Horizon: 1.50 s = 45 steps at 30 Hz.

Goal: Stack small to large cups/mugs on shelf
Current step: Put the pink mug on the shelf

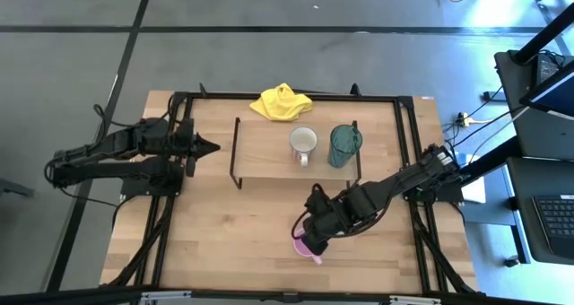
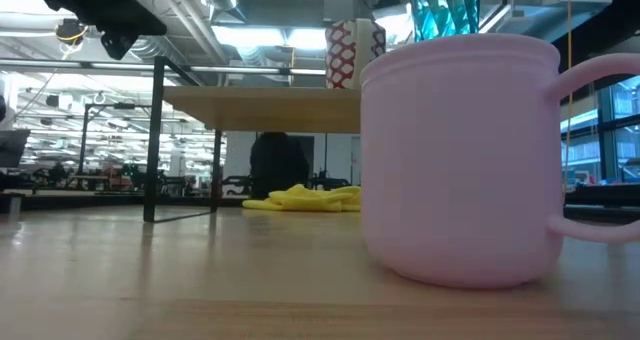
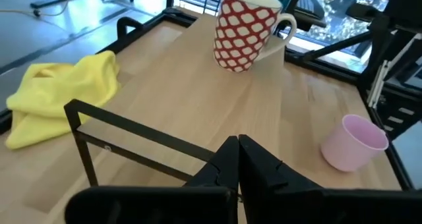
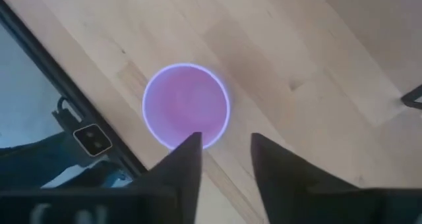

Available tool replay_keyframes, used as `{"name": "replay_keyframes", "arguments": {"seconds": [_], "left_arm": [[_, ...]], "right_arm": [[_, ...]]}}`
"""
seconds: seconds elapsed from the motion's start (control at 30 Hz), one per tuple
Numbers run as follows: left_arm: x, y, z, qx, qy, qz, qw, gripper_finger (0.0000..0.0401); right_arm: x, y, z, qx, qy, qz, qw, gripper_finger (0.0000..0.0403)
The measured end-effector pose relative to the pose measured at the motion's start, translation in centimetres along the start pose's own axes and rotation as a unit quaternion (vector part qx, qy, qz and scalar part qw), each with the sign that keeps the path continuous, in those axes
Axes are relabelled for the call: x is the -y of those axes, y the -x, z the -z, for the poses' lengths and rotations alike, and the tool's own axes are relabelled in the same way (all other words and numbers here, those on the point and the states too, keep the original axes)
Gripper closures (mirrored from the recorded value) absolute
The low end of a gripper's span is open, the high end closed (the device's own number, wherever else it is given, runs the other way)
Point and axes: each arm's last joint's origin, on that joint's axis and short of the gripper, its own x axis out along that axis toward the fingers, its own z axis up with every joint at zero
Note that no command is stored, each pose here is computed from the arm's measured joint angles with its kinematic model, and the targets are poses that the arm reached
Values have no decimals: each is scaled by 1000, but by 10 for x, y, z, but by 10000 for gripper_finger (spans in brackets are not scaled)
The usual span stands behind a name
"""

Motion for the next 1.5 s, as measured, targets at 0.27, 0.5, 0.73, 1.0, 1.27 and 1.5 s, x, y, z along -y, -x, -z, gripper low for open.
{"name": "replay_keyframes", "arguments": {"seconds": [0.27, 0.5, 0.73, 1.0, 1.27, 1.5], "left_arm": [[4, 1, 8, -34, 20, -5, 999, 401], [6, 2, 11, -41, 21, -4, 999, 400], [8, 2, 11, -42, 19, -1, 999, 400], [7, 2, 13, -52, 17, -9, 998, 400], [7, 2, 14, -53, 17, -9, 998, 400], [6, 2, 15, -61, 16, -12, 998, 400]], "right_arm": [[-9, -34, 2, -44, -22, 30, 998, 205], [-13, -53, 3, -54, -37, 49, 997, 201], [-20, -78, 4, -89, -49, 51, 994, 201], [-18, -89, 0, -71, -57, 71, 993, 201], [-14, -99, -13, -72, -70, 80, 992, 236], [-15, -106, -12, -87, -61, 78, 991, 268]]}}
